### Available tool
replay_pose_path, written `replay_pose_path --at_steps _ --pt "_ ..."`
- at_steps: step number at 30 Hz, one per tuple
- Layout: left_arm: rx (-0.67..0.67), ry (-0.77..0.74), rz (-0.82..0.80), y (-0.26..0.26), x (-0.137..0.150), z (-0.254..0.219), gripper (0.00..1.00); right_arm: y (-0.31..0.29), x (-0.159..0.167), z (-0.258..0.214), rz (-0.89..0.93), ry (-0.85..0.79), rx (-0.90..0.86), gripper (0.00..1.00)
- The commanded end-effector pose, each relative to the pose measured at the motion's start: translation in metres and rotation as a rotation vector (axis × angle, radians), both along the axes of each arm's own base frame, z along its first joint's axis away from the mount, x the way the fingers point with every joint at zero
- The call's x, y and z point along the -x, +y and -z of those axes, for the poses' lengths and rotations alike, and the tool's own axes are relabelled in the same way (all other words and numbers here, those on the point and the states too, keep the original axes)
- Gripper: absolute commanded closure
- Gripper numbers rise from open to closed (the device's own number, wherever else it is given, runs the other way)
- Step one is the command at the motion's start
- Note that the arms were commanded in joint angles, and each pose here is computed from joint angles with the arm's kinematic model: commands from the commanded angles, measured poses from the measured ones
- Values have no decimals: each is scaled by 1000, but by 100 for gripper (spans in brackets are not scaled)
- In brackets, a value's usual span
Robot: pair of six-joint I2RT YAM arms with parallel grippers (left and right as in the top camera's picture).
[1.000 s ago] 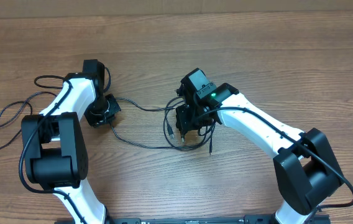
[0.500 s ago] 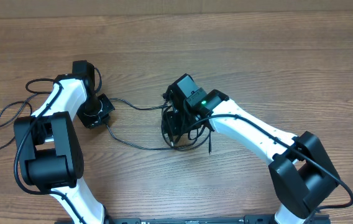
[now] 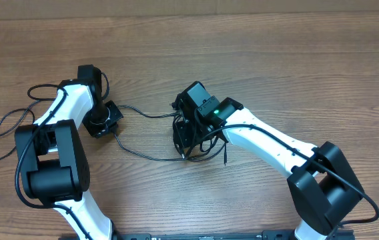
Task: Untangle cables
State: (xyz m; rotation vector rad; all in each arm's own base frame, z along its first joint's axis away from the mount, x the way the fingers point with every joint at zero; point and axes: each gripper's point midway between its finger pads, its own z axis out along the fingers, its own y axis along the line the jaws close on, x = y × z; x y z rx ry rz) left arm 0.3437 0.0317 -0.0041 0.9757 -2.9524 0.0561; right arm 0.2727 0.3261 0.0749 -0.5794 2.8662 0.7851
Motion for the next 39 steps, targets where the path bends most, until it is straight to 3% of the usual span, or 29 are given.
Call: replay_pose_path --at_steps 1,7,17,18,25,27,29,37,39 --pt "-59 141 -31 14 35 35 96 3 9 7 -7 25 8 96" --pt "-59 141 -31 14 35 35 96 -6 11 12 24 45 56 96" --pt "-52 140 -31 13 35 35 96 -33 47 39 12 168 166 96" --pt "-52 140 -31 13 35 35 96 -33 48 39 12 168 166 93" --pt "-52 141 -31 13 35 35 95 -25 22 18 47 146 87 50" --pt "-52 140 -31 13 35 35 95 -24 11 11 63 127 69 48" --pt "-52 140 -31 13 35 35 95 -21 -3 4 86 95 37 48" --pt "-34 139 -33 10 34 35 96 -2 -76 -17 247 -208 -41 78" --pt "-34 139 -33 10 34 35 95 -3 -85 -18 308 -242 -29 77"
